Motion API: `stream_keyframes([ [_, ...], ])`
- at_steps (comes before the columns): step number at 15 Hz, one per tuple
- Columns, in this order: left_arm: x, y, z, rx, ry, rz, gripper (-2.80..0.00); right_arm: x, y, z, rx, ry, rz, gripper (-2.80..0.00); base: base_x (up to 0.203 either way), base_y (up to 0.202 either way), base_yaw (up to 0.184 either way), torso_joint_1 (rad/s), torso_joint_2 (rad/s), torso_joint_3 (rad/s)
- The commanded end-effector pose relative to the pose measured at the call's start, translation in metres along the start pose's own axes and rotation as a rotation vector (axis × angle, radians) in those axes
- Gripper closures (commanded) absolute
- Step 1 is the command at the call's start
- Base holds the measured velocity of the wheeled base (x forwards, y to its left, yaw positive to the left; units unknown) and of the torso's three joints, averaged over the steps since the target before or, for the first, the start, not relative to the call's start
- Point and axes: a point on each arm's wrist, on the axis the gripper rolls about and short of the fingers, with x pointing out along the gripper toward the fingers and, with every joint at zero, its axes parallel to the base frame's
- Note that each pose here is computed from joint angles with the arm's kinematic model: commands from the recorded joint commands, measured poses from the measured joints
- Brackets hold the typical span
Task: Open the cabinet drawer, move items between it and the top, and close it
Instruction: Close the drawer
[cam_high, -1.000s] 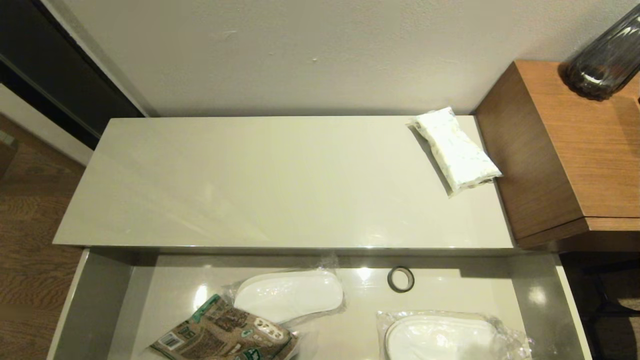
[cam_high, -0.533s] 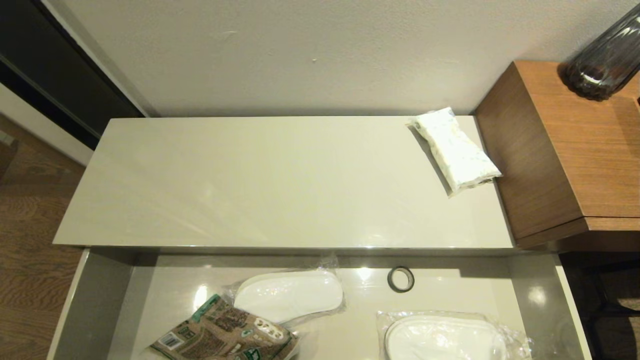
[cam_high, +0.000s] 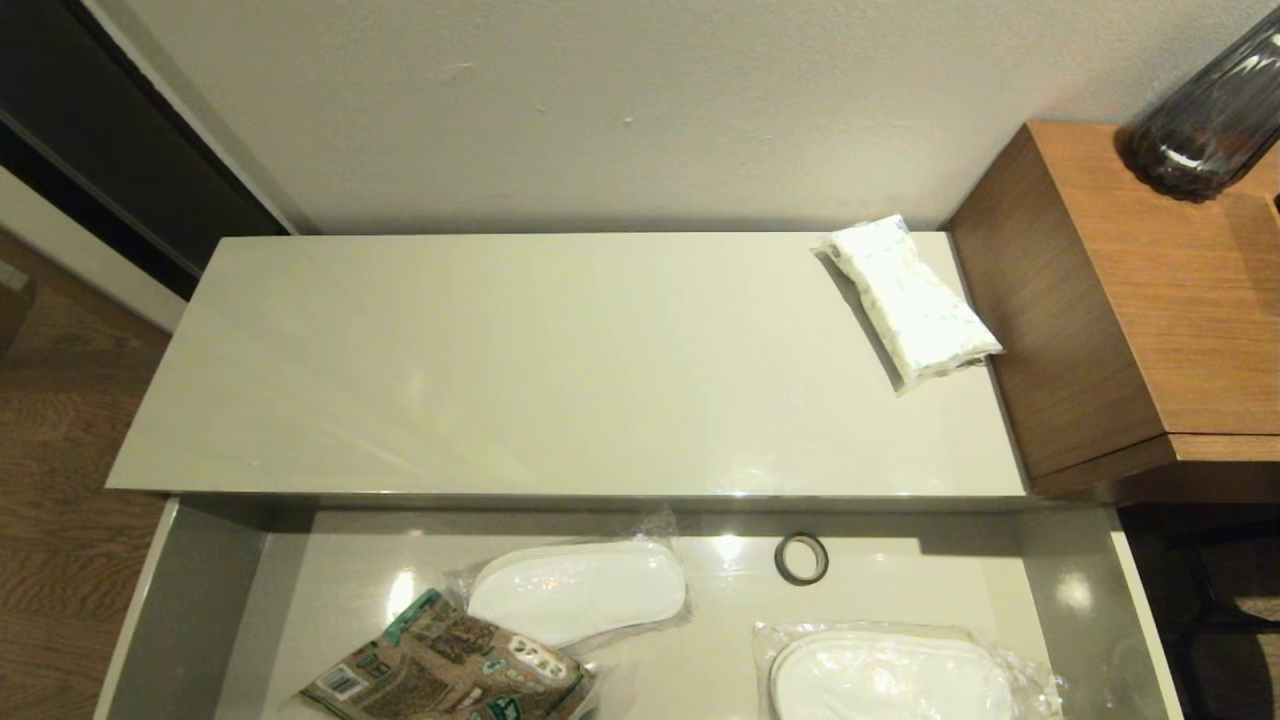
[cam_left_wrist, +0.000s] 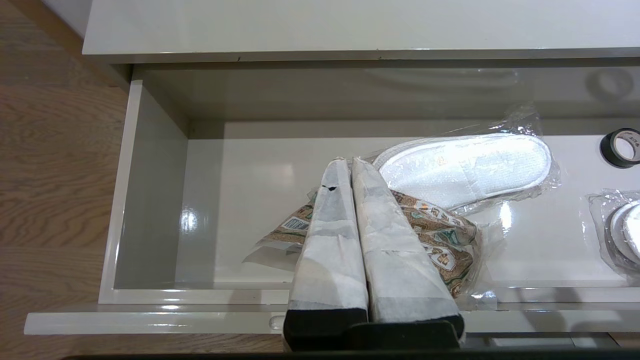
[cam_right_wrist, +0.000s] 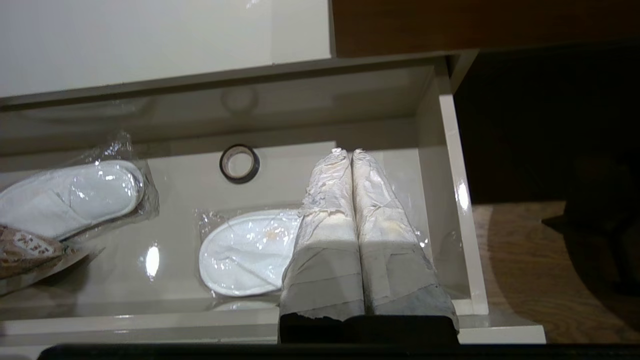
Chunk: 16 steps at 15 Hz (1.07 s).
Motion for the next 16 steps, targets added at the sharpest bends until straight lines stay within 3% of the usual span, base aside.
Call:
stream_keyframes([
  [1,0.0,0.0,0.0,0.0,0.001,0.0,0.0,-0.003,0.0,-0.001,-0.011,-0.045,0.0,0.0,0.0,0.0,0.0,0.0,0.0,0.0],
  [4,0.0,0.0,0.0,-0.001,0.003,0.001,0.0,-0.003,0.0,-0.003,-0.169,-0.028,0.006,0.0,0.0,0.0,0.0,0.0,0.0,0.0],
  [6,0.0,0.0,0.0,-0.003,0.003,0.001,0.0,-0.004,0.0,-0.004,-0.199,-0.007,0.023,0.0,0.0,0.0,0.0,0.0,0.0,0.0],
  [9,0.0,0.0,0.0,-0.003,0.003,0.001,0.0,-0.004,0.0,-0.004,-0.139,-0.007,0.012,0.0,0.0,0.0,0.0,0.0,0.0,0.0],
  [12,0.0,0.0,0.0,-0.003,0.003,0.001,0.0,-0.006,0.001,0.003,-0.136,-0.019,0.016,0.0,0.0,0.0,0.0,0.0,0.0,0.0],
  [14,0.0,0.0,0.0,-0.003,0.003,0.001,0.0,-0.015,0.004,0.04,-0.131,-0.01,0.045,0.0,0.0,0.0,0.0,0.0,0.0,0.0],
  [16,0.0,0.0,0.0,-0.003,0.003,0.001,0.0,-0.013,0.008,0.075,-0.072,0.081,0.058,0.0,0.0,0.0,0.0,0.0,0.0,0.0],
])
